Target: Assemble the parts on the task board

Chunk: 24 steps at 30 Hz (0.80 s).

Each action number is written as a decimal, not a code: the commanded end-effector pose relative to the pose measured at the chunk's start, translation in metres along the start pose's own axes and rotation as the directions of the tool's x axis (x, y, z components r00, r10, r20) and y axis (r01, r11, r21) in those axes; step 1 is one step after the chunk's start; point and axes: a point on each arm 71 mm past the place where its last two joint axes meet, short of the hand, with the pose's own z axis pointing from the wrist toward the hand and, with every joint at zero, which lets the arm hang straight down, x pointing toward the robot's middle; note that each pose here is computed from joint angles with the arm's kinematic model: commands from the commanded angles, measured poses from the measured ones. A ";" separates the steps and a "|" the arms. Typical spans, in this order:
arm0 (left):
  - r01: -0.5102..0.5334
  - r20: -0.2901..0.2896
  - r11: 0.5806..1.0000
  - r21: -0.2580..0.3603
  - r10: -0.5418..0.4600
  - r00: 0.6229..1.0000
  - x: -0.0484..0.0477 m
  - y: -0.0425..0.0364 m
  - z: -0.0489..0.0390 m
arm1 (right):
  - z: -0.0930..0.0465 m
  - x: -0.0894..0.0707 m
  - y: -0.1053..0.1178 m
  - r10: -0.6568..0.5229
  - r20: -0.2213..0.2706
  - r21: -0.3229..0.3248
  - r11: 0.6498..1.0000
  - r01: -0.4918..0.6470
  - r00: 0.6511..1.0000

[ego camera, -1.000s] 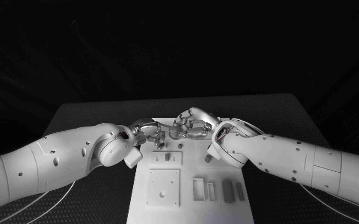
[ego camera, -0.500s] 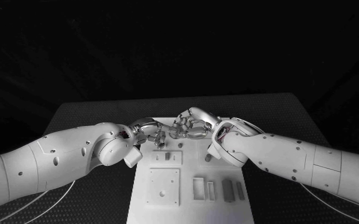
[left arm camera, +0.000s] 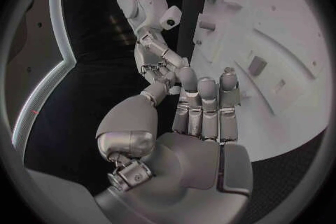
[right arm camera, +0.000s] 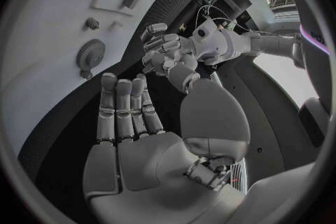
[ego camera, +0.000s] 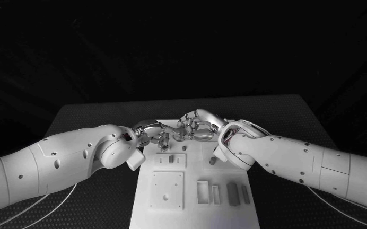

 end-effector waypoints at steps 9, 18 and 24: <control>-0.093 0.021 0.995 0.033 0.092 0.996 -0.0002 -0.0042 0.0007 | -0.018 -0.029 -0.027 0.110 0.136 0.029 0.993 -0.115 0.985; -0.277 0.105 0.961 -0.012 0.277 0.955 -0.0143 -0.0019 -0.0041 | -0.029 -0.076 -0.060 0.236 0.250 0.081 0.961 -0.263 0.939; -0.391 0.105 0.916 -0.090 0.400 0.911 -0.0205 -0.0043 -0.0069 | -0.031 -0.107 -0.072 0.198 0.304 0.095 0.967 -0.236 0.932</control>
